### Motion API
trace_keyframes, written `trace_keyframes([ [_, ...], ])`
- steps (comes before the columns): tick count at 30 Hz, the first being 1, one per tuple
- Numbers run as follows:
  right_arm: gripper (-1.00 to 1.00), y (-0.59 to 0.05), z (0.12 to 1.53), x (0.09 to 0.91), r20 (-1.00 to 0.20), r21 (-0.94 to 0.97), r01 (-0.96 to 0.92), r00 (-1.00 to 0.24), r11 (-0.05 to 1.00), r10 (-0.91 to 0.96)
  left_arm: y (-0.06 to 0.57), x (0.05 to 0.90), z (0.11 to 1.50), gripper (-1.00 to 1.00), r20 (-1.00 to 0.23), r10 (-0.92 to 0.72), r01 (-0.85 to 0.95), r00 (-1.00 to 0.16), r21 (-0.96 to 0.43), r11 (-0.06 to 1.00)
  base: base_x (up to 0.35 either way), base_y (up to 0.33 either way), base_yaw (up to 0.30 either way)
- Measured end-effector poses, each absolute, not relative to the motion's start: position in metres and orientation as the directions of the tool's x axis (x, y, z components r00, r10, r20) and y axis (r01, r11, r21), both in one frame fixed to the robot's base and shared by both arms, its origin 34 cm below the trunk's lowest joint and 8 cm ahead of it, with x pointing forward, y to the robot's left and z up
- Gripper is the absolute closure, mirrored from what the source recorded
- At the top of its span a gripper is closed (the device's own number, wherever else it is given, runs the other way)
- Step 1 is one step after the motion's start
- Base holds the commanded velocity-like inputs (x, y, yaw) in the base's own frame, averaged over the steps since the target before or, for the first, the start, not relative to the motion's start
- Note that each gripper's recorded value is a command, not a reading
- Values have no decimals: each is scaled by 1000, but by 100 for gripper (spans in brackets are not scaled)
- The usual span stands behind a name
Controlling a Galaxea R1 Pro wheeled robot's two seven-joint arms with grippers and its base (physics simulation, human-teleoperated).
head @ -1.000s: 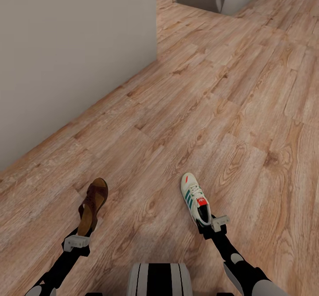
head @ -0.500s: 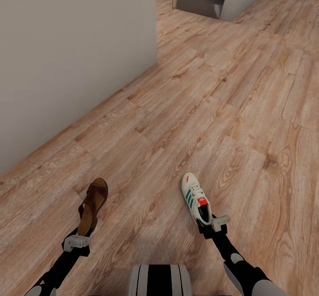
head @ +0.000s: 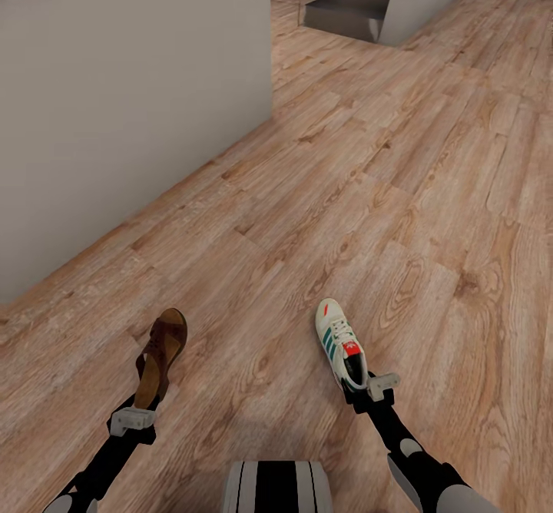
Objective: Pick up the two gym shoes and the two sandals from the corridor floor and place them onto the hallstand (shoe rack) in the corridor, making sure they are on the rack and not on the floor. Arrange them so the two gym shoes are next to each other and the two sandals are next to each other.
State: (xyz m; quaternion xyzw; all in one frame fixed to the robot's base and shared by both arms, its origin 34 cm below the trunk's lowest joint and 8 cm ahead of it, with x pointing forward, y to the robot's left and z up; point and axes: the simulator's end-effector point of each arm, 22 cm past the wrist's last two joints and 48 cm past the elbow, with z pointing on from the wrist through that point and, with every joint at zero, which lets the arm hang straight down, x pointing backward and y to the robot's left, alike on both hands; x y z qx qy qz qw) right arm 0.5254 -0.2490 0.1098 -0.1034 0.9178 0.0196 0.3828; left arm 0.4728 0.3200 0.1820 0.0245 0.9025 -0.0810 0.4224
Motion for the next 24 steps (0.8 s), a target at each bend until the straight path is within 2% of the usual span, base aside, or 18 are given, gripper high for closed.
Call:
trace_keyframes([
  [24, 100, -250, 126, 540, -732, -52, -203, -658, 978, -176, 319, 484, 196, 100, -789, -23, 119, -614, -121, 985, 0, 0, 0],
])
